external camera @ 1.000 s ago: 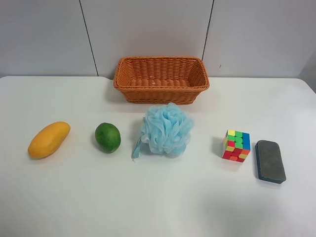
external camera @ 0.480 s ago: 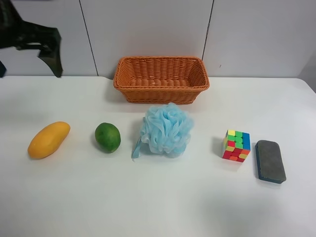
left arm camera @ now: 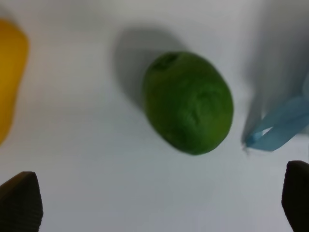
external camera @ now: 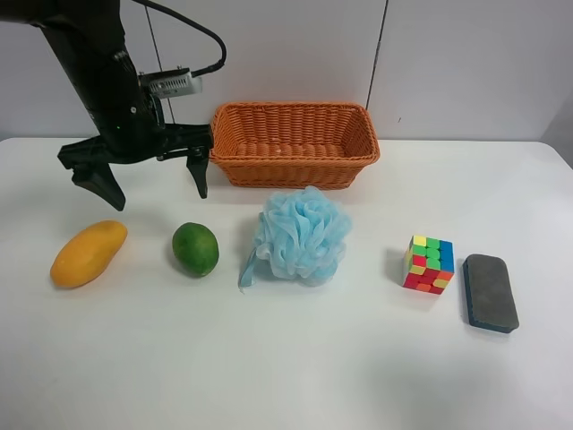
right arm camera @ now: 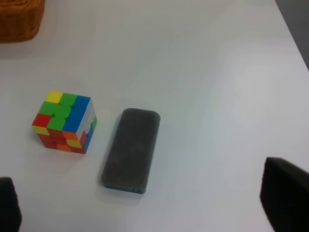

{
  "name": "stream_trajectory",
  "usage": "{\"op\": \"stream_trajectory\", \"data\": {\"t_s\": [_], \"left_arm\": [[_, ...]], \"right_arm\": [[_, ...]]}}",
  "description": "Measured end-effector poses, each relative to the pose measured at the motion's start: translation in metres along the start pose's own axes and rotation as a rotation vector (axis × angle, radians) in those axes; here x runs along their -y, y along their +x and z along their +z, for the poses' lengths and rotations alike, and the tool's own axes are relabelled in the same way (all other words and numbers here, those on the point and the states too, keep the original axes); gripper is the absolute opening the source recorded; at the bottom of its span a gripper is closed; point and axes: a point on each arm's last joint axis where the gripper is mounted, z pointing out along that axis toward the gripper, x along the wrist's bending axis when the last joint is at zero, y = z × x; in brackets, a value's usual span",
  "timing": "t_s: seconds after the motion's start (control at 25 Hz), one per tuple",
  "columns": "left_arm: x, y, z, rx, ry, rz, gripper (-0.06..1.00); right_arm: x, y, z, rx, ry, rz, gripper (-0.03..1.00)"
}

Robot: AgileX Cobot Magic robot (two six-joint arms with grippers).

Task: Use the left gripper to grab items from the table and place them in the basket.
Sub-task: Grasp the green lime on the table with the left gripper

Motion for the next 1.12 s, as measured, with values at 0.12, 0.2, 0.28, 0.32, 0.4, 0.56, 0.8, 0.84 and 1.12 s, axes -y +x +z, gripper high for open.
{"op": "stream_trajectory", "data": {"t_s": [0.12,0.2,0.28,0.32,0.4,0.56,0.8,0.84,1.12], "left_arm": [[-0.004,-0.003,0.016,0.010,0.016,-0.015,0.99],[-0.005,-0.005,0.027,0.018,0.029,-0.027,0.99],[-0.006,-0.007,0.035,0.028,0.041,-0.041,0.99],[-0.007,-0.007,0.039,0.032,0.044,-0.046,0.99],[-0.008,-0.008,0.046,0.033,0.056,-0.053,0.99],[-0.008,-0.007,0.063,0.015,0.093,-0.062,0.99],[-0.009,-0.007,0.087,-0.002,0.120,-0.071,0.99],[-0.009,-0.006,0.092,-0.006,0.125,-0.072,0.99],[-0.010,-0.005,0.107,-0.017,0.136,-0.073,0.99]], "right_arm": [[0.000,0.000,0.000,0.000,0.000,0.000,0.99],[0.000,0.000,0.000,0.000,0.000,0.000,0.99],[0.000,0.000,0.000,0.000,0.000,0.000,0.99],[0.000,0.000,0.000,0.000,0.000,0.000,0.99],[0.000,0.000,0.000,0.000,0.000,0.000,0.99],[0.000,0.000,0.000,0.000,0.000,0.000,0.99],[0.000,0.000,0.000,0.000,0.000,0.000,0.99],[0.000,0.000,0.000,0.000,0.000,0.000,0.99],[0.000,0.000,0.000,0.000,0.000,0.000,0.99]]}}
